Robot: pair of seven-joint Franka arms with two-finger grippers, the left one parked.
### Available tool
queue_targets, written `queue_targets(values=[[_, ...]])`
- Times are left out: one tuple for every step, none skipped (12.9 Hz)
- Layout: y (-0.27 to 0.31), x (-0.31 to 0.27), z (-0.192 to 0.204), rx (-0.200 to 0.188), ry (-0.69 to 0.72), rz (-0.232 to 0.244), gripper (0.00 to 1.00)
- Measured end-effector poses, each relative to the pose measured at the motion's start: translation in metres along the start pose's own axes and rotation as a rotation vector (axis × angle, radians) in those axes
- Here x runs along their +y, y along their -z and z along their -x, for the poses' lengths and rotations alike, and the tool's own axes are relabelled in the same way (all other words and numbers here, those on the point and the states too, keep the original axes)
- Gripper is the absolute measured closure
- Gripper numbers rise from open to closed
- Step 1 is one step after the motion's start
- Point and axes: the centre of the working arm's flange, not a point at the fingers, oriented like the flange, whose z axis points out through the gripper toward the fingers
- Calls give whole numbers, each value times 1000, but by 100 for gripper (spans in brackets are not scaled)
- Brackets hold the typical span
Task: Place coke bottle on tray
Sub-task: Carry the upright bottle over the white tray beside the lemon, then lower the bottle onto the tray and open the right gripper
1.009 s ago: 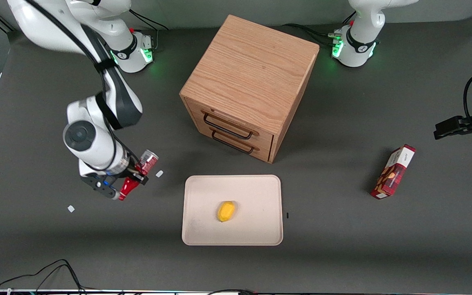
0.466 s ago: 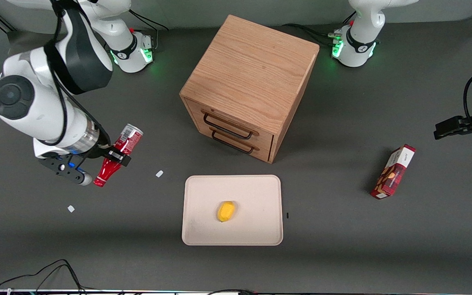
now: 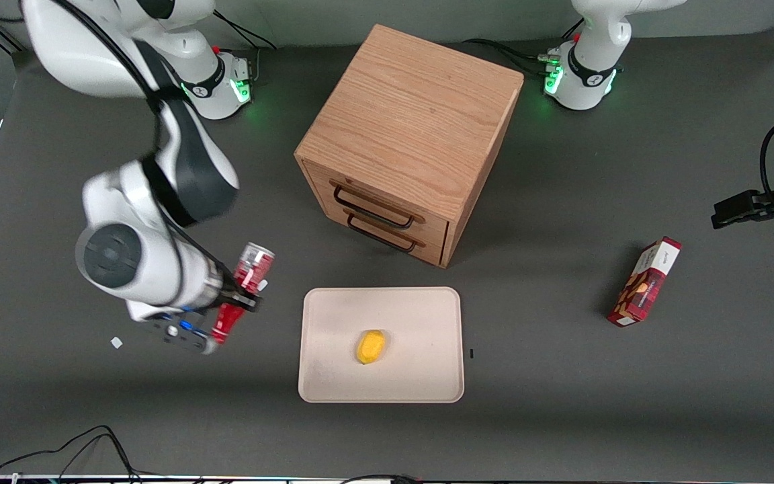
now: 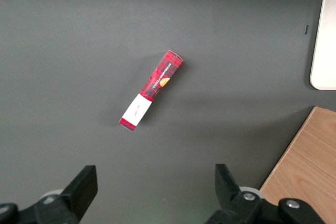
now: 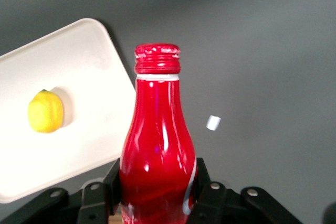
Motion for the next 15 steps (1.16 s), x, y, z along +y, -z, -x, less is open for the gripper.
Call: queue_targets(values=[[-23, -19, -2, 13, 14, -3, 44], [-44, -33, -3, 27, 26, -13, 44], [-61, -44, -4, 40, 35, -25, 44], [-75, -53, -4, 49, 43, -36, 44], [-87, -60, -5, 59, 52, -47, 44], [-100, -66, -5, 70, 73, -59, 44], [-113, -71, -5, 77, 105, -66, 44], [-126, -77, -3, 82, 129, -70, 44], [-137, -80, -3, 86, 151, -74, 44], [-147, -84, -2, 90, 179, -76, 44], [-155, -86, -2, 94, 223, -78, 44], [-162, -87, -3, 100, 274, -79, 44], [-169, -88, -4, 111, 318, -84, 44], [-175, -88, -7, 125, 348, -92, 44], [-181, -88, -10, 136, 370, -96, 44]])
